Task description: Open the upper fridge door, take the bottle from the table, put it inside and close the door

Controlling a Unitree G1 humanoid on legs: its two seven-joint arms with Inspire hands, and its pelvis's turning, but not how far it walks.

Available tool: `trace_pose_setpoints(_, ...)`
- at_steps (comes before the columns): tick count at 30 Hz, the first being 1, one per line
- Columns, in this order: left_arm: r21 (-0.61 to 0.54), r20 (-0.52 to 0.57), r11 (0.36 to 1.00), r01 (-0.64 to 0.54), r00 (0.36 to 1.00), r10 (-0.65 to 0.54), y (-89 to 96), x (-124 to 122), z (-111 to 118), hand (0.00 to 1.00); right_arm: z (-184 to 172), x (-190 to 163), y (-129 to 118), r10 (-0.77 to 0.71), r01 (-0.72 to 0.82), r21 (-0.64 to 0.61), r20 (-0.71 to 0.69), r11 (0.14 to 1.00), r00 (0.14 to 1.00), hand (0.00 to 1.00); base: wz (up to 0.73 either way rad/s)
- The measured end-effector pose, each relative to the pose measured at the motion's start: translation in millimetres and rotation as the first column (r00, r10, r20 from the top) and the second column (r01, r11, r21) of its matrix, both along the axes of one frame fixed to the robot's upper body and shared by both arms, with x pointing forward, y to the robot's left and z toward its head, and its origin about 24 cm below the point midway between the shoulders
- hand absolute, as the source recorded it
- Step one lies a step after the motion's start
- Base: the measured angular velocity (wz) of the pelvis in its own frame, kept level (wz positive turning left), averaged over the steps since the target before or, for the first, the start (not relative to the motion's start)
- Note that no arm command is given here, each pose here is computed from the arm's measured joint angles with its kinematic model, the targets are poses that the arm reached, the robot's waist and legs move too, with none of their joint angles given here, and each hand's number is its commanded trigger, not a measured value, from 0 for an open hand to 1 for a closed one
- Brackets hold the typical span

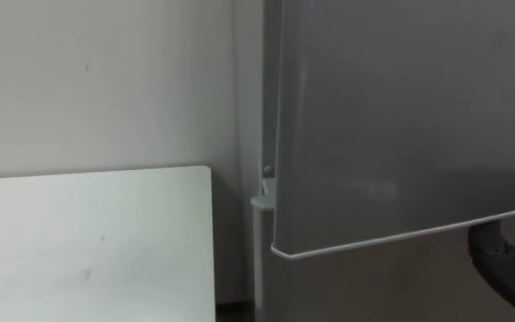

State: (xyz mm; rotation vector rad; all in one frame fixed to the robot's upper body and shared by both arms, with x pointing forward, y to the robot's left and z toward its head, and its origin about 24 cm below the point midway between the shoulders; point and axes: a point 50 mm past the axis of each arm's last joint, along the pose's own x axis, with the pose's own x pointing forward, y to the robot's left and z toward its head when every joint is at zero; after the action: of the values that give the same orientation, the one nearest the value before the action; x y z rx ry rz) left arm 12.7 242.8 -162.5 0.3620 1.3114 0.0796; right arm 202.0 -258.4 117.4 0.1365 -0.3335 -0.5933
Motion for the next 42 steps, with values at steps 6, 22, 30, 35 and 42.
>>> trace_pose_setpoints(6, 0.006, 0.001, 1.000, 0.017, 1.000, -0.017, -1.4, 2, 0, 0.00, -1, 2, 9, 0.050, -0.050, 0.010, 0.015, 0.999, 0.999, 0.00, 0.00)
trace_pose_setpoints(22, 0.011, -0.003, 0.999, 0.044, 0.999, -0.044, -3.2, 2, -1, 0.00, -1, 5, 21, 0.131, -0.131, 0.011, 0.040, 0.991, 0.991, 0.00, 0.00)
trace_pose_setpoints(30, 0.013, -0.006, 0.998, 0.058, 0.998, -0.058, -3.9, 2, -1, 0.00, -2, 5, 24, 0.149, -0.149, 0.015, 0.040, 0.989, 0.988, 0.00, 0.00)
trace_pose_setpoints(35, 0.015, -0.022, 0.992, 0.129, 0.991, -0.129, -5.2, 4, -1, 0.00, -3, 6, 31, 0.171, -0.173, 0.027, 0.051, 0.985, 0.984, 0.00, 0.00)
trace_pose_setpoints(42, 0.002, -0.033, 0.988, 0.157, 0.987, -0.157, -4.5, 6, 0, 0.00, -5, 7, 40, 0.218, -0.220, 0.037, 0.058, 0.975, 0.974, 0.00, -0.05)
